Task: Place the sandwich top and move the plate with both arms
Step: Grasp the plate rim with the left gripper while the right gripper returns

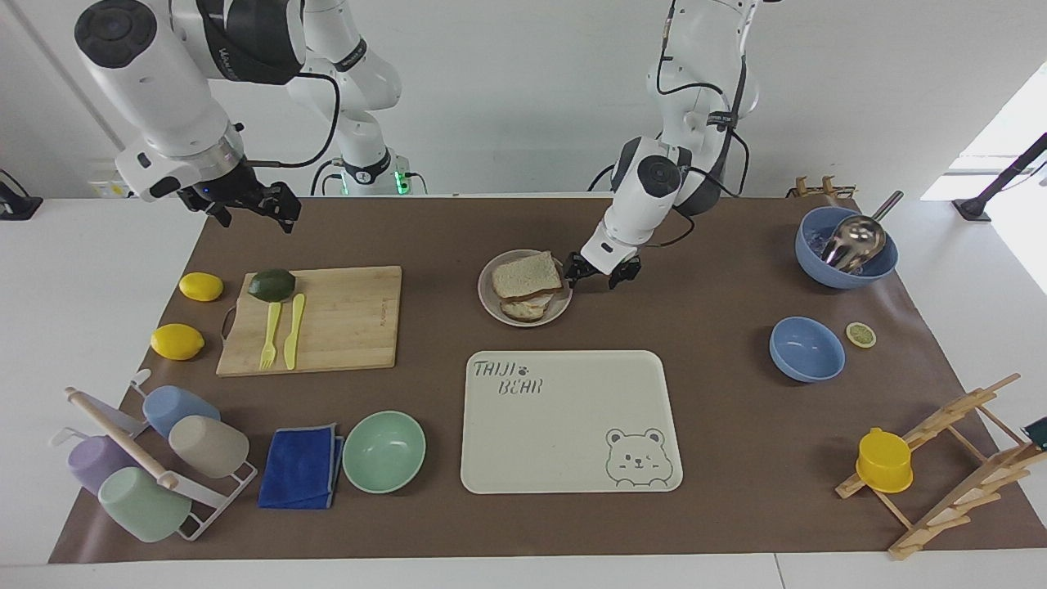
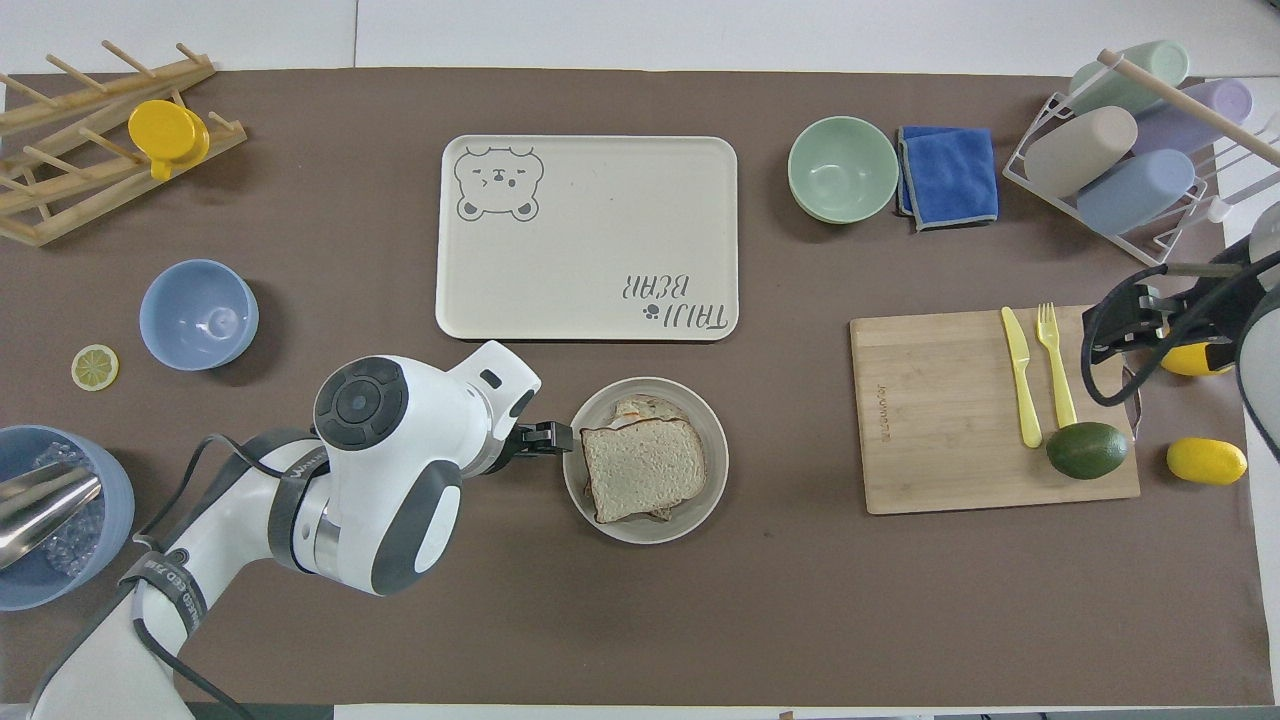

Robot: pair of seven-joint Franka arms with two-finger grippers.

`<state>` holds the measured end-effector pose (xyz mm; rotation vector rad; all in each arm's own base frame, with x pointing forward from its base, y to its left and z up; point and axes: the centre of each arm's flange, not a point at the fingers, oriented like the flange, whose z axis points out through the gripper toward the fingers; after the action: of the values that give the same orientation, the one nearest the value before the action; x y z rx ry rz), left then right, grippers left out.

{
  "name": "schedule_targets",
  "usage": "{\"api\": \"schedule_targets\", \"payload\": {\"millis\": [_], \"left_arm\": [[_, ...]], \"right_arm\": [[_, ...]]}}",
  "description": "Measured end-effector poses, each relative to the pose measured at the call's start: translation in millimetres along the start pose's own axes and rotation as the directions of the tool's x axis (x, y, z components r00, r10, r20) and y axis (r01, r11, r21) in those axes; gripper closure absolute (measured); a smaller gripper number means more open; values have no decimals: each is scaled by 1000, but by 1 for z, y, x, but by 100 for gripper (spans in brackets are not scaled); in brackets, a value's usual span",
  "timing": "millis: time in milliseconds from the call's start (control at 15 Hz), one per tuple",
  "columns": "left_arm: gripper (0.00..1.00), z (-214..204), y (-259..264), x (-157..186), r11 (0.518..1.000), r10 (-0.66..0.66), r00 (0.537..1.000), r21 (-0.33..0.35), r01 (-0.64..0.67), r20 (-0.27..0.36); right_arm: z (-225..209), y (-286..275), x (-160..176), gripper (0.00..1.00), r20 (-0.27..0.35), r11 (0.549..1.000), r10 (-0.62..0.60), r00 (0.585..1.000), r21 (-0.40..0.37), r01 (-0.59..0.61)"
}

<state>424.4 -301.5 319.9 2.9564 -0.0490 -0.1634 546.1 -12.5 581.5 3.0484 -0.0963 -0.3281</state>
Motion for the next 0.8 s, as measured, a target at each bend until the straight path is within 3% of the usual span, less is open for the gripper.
{"api": "schedule_targets", "payload": {"millis": [200,267,467,800], "left_arm": [[16,2,5,-3,1000,10,1000,-3,-10,-2],[28,3,5,-3,1000,10,1000,-2,-10,-2],[41,8,8,-4,1000,3,1000,-8,-3,10],[48,19,14,-7,1000,1,1000,-16,-1,20]], "right_arm": [[0,0,-5,0,16,1000,-7,1000,-1,7],[-1,2,-6,0,15,1000,-10,1000,-1,10],[-7,4,1,0,-52,1000,-16,999,2,16],[-6,11,1,0,-46,1000,-20,999,3,20]]}}
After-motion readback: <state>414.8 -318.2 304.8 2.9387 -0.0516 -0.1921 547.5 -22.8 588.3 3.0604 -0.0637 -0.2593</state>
